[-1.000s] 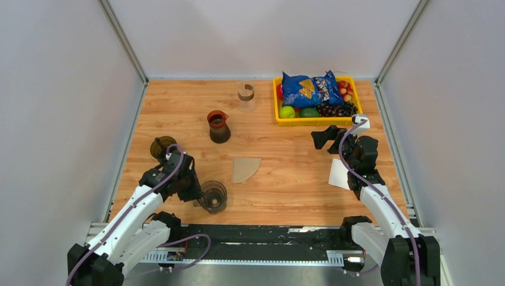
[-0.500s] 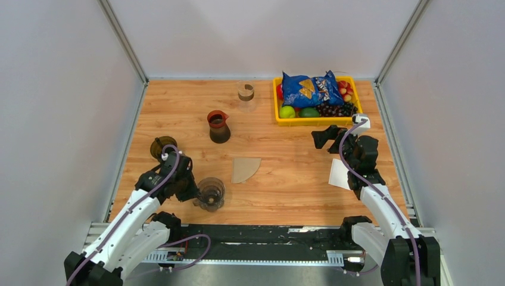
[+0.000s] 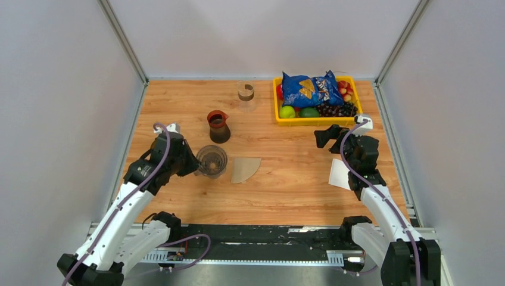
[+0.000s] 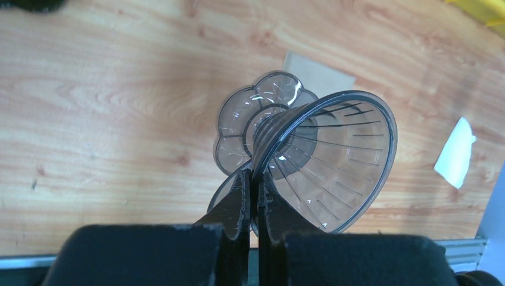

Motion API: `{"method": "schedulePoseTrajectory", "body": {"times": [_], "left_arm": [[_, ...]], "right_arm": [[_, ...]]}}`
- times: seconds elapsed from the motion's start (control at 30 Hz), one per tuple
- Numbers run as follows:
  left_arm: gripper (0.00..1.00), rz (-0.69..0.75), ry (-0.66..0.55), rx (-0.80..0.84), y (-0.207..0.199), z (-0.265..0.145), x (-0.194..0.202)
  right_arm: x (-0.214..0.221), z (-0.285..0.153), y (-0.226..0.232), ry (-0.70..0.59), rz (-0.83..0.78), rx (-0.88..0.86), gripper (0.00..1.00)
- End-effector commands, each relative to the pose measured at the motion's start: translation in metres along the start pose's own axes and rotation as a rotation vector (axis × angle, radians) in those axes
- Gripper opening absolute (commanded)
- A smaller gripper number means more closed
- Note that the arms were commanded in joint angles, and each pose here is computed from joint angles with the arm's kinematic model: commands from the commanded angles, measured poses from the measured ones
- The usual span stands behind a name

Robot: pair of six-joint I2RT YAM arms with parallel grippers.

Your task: Place the coffee filter in the dripper

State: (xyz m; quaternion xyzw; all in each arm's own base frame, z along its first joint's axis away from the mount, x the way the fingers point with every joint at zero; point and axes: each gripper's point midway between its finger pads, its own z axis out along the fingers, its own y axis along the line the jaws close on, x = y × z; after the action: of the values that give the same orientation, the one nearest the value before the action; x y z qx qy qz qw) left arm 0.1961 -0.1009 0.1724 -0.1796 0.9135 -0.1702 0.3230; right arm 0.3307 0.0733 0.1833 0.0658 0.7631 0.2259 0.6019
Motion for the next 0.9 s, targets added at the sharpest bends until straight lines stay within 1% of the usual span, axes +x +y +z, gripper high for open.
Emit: {"method": "schedulePoseTrajectory", "body": {"times": [0.0,0.13,0.2,0.27,0.43,0.6,0.63,0.7,0.87], "left_arm": [[0.0,0.036,-0.201,0.106,-0.044,-0.011,-0.064],[0.0,0.068,-0.311,0.099,-0.068,-0.014,-0.11],[0.0,0.08,-0.347,0.078,-0.076,-0.012,-0.129],[0.0,0.097,-0.355,0.07,-0.086,-0.007,-0.144],[0.0,0.114,-0.338,0.075,-0.103,0.008,-0.174],[0.0,0.097,-0.317,0.109,-0.113,0.023,-0.202],[0.0,0.087,-0.315,0.122,-0.115,0.021,-0.208],[0.0,0.078,-0.286,0.127,-0.116,0.031,-0.212],[0.0,0.037,-0.235,0.15,-0.119,0.042,-0.216]], "right_arm": [[-0.031,0.0,0.007,-0.078,0.005,0.004,1.0],[-0.031,-0.001,0.005,-0.081,0.009,0.014,1.0],[-0.032,-0.001,0.005,-0.082,0.009,0.016,1.0],[-0.032,-0.001,0.005,-0.083,0.009,0.02,1.0],[-0.034,-0.001,0.0,-0.093,0.014,0.049,1.0],[-0.035,-0.002,-0.004,-0.099,0.013,0.07,1.0],[-0.035,-0.002,-0.004,-0.097,0.014,0.072,1.0],[-0.035,-0.002,-0.004,-0.097,0.015,0.074,1.0],[-0.034,-0.001,-0.006,-0.091,0.022,0.081,1.0]]}}
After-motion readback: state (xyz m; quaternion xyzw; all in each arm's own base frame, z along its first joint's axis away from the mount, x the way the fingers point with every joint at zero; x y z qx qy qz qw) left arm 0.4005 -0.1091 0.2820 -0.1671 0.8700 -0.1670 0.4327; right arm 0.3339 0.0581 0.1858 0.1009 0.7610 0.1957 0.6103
